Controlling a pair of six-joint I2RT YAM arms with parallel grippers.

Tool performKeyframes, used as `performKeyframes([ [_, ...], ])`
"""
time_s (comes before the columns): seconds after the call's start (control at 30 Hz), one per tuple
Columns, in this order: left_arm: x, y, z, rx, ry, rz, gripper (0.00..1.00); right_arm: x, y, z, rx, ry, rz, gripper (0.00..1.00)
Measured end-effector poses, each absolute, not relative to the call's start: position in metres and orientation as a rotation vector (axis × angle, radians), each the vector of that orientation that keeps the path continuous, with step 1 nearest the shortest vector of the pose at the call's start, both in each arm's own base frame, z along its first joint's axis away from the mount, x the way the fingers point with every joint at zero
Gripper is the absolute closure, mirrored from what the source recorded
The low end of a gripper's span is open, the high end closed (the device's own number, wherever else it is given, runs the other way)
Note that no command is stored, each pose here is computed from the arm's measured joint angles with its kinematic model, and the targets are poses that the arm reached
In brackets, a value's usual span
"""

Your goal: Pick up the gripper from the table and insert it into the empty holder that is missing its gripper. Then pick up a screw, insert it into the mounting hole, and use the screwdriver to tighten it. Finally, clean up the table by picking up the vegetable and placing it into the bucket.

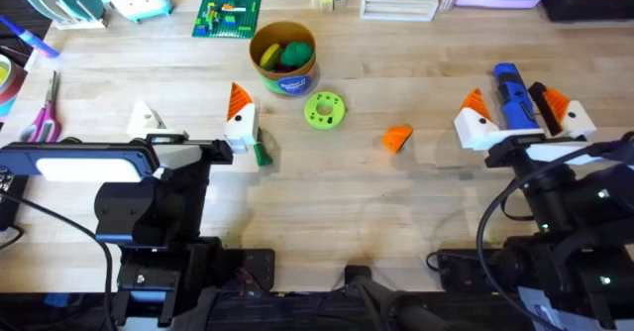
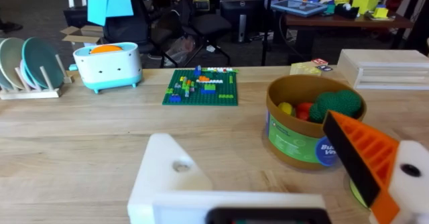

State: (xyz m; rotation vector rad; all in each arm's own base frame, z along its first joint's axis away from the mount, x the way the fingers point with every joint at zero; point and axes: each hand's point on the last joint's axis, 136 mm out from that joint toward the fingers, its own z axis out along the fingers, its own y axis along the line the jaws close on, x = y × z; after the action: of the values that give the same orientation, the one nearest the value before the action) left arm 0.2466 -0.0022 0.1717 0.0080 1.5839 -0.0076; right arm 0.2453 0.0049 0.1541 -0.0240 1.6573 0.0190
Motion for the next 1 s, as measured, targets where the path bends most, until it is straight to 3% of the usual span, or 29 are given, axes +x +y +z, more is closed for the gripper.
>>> performKeyframes([
  [0.4, 0.247, -0.002, 0.172, 0.007, 1.584, -0.008, 0.009, 0.246, 0.007, 0.159, -0.035, 1.636, 0.031, 0.01],
  [0.63, 0.23, -0.002, 0.171, 0.007, 1.772, -0.009, 0.009, 0.235, 0.019, 0.152, -0.082, 1.774, 0.093, 0.009],
  [0.77, 0.214, -0.002, 0.198, -0.012, 1.904, -0.022, 0.009, 0.223, 0.021, 0.178, -0.089, 1.859, 0.108, 0.01],
  [0.8, 0.209, -0.002, 0.221, -0.042, 1.992, -0.04, 0.009, 0.217, 0.022, 0.203, -0.09, 1.907, 0.116, 0.01],
  [1.0, 0.212, -0.007, 0.256, -0.078, 2.18, -0.093, 0.01, 0.223, 0.025, 0.234, -0.095, 2.009, 0.14, 0.01],
])
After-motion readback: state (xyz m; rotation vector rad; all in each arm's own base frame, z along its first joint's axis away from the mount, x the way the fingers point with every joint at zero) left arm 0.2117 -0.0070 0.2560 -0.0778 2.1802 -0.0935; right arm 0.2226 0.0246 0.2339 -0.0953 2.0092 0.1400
